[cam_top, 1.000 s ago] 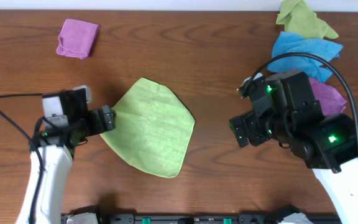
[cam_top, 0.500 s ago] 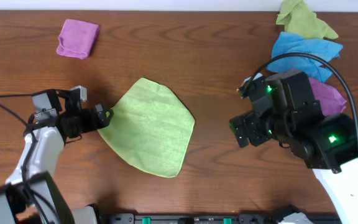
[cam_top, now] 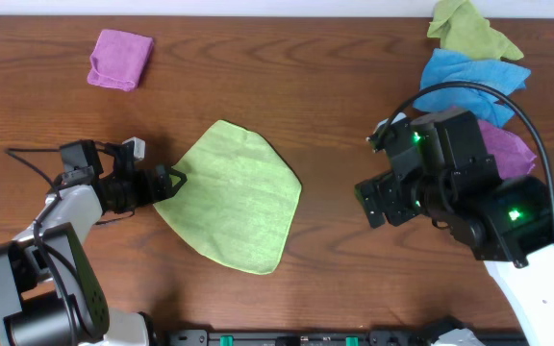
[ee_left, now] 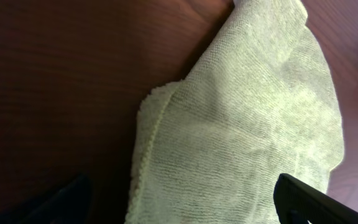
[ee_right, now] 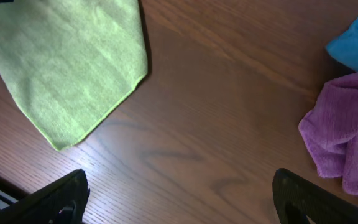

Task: Fold the cloth
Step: 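Move the left gripper to the left edge of the flattened cloth, then grasp the cloth's left corner with the left gripper and lift it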

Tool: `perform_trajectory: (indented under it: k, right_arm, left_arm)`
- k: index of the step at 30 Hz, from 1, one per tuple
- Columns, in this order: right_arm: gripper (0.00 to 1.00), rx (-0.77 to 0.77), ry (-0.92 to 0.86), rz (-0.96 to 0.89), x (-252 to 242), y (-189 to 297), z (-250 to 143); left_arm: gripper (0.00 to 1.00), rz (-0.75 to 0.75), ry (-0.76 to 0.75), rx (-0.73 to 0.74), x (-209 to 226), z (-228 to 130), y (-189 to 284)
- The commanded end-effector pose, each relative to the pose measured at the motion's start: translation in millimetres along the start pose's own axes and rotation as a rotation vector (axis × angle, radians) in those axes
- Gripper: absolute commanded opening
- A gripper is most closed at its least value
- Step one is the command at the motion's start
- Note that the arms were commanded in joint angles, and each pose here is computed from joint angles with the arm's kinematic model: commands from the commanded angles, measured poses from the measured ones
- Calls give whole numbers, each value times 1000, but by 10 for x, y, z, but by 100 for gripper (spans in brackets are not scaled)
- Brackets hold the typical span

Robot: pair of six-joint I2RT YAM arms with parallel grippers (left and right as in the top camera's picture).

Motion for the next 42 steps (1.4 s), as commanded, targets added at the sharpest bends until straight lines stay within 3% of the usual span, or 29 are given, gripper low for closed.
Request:
perform_trajectory:
  k: [1,9,17,21,29,34,37,42]
  right_arm:
    - [95,-8,8,-7,-19,24,-7]
    - [95,-22,9,-8,-20,25,20]
    - [96,-46,18,-9,-22,25,69]
    - [96,-52,18,-9,-23,20,85]
    - [96,-16,16,-7,-31,-117,123]
    - [96,37,13,-5,-39,-262,125]
    - [94,67,12,-3,-40,-311,102]
    - [84,143,49,58,24,-448,-29]
  left_arm:
    - [95,-47,6,29,-42,-37,-15]
    - [96,-145,103,255,-250,-542,114]
    - [100,-383,133,189,-676,-467,346]
    - [100,-466,65,99,-943,-228,566]
    - [100,-457,-89,-28,-1282,280,554]
    - [100,-294,-132,6,-1294,215,332]
    - [95,-211,-107,24,-1200,170,299]
    - [91,-80,-69,97,-1035,-5,306]
Point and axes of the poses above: each gripper's point midway between its finger pads, its own y axis back along the fingers, its own x axis along the line the jaws close on, z = x × y, the point moved 5 cm from there along y, back along the fingers, and after that the axes turned 1 degree about -y, right-handed, at the moved point
